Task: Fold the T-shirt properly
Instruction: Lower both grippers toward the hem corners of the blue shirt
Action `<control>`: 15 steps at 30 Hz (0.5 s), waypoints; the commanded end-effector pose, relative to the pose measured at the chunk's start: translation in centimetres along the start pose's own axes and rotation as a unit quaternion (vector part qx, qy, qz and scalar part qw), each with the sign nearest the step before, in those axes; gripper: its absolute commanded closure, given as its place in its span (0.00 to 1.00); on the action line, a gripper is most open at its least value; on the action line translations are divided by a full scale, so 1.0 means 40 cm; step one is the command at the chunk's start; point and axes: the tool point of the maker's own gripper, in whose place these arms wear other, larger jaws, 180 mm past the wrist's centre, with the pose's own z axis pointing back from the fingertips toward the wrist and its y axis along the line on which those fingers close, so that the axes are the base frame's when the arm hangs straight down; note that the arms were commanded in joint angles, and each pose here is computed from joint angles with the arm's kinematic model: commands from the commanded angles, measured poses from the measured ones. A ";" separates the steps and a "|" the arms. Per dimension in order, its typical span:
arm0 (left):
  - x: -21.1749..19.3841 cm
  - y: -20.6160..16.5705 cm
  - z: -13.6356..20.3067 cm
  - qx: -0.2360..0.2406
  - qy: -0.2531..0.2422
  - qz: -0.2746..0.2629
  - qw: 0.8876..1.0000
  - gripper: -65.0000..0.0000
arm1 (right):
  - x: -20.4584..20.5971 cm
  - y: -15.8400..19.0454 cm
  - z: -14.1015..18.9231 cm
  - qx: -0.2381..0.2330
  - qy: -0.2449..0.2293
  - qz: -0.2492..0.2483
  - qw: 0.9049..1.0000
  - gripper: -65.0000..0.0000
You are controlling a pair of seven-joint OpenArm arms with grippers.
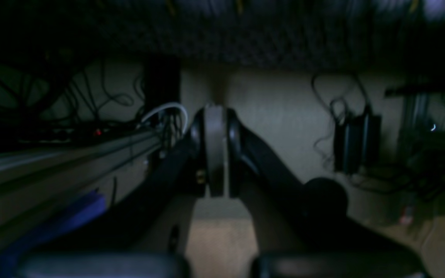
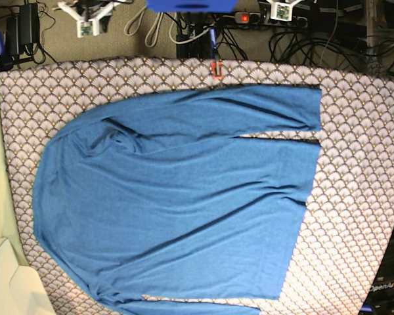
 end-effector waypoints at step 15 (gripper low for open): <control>0.177 -0.014 0.113 -0.012 -0.086 -0.011 0.996 1.00 | 0.140 -0.040 0.052 -0.012 -0.075 0.020 0.997 1.00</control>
